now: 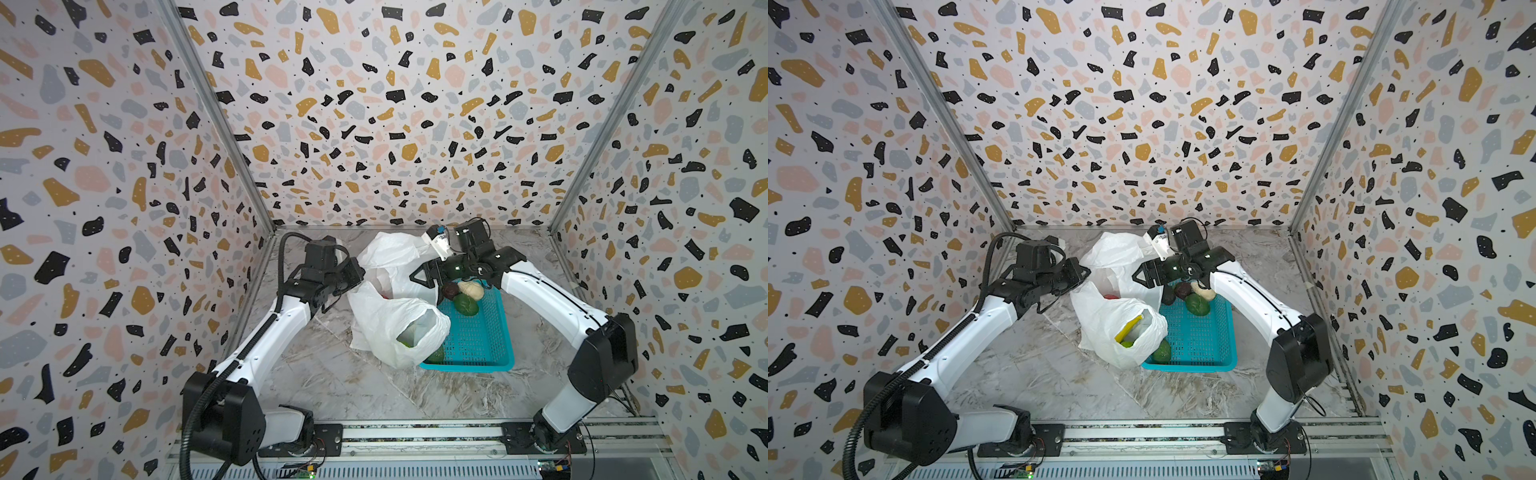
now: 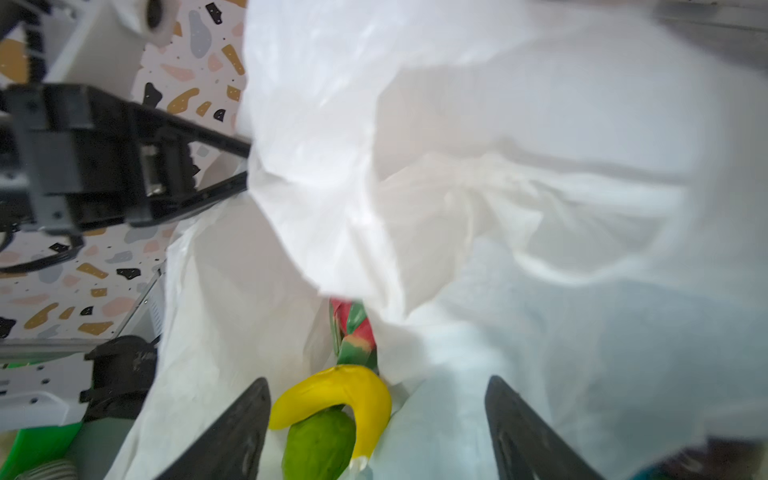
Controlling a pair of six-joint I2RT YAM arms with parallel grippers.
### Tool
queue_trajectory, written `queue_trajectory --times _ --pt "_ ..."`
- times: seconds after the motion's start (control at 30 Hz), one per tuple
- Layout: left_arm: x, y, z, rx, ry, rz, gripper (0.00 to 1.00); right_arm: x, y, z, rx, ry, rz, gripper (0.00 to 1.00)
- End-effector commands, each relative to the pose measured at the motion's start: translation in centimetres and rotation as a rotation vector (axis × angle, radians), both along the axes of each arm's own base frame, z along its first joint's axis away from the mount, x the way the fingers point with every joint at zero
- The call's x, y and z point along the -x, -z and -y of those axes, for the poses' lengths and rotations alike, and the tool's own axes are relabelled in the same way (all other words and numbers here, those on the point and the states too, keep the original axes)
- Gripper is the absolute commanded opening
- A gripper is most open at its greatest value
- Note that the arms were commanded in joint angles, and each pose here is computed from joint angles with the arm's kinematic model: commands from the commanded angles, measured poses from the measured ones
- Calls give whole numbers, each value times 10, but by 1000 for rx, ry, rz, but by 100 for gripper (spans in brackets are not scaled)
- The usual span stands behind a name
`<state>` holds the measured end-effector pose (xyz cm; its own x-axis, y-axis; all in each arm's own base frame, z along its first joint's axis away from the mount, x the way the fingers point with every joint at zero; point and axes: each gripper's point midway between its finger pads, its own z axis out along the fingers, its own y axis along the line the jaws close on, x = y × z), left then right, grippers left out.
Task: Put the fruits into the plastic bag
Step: 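Open the right gripper to release the banana into the bag, then withdraw the right gripper and lower it over the dark green fruit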
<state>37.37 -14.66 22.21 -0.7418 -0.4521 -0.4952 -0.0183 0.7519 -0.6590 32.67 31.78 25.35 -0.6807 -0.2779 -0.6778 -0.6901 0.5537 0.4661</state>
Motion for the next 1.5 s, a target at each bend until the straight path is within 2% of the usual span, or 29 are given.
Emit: queue_trajectory --times 0.0,0.13,0.23,0.33,0.43,0.57,0.83,1.17,1.47 --pt "-5 -4 1 15 1 27 0 27 -33 8 -69 -48 48 81" --pt "-5 -3 2 15 3 24 0 29 -43 32 -74 19 90 81" --pt "-5 -6 2 17 5 29 0 7 -42 71 -40 204 111 83" --pt "-4 -9 3 23 7 35 0 -18 -18 110 14 394 55 84" --pt "-4 -10 4 27 9 35 0 -32 27 130 134 485 -24 84" --pt "-3 -13 4 28 13 39 0 -41 86 140 270 522 -118 83" --pt "-1 -15 4 22 18 41 0 -50 150 149 390 555 -176 81" --pt "-2 -11 4 21 21 33 0 -29 182 121 425 451 -230 80" --pt "1 -11 3 20 19 33 0 -24 200 120 462 451 -268 78"
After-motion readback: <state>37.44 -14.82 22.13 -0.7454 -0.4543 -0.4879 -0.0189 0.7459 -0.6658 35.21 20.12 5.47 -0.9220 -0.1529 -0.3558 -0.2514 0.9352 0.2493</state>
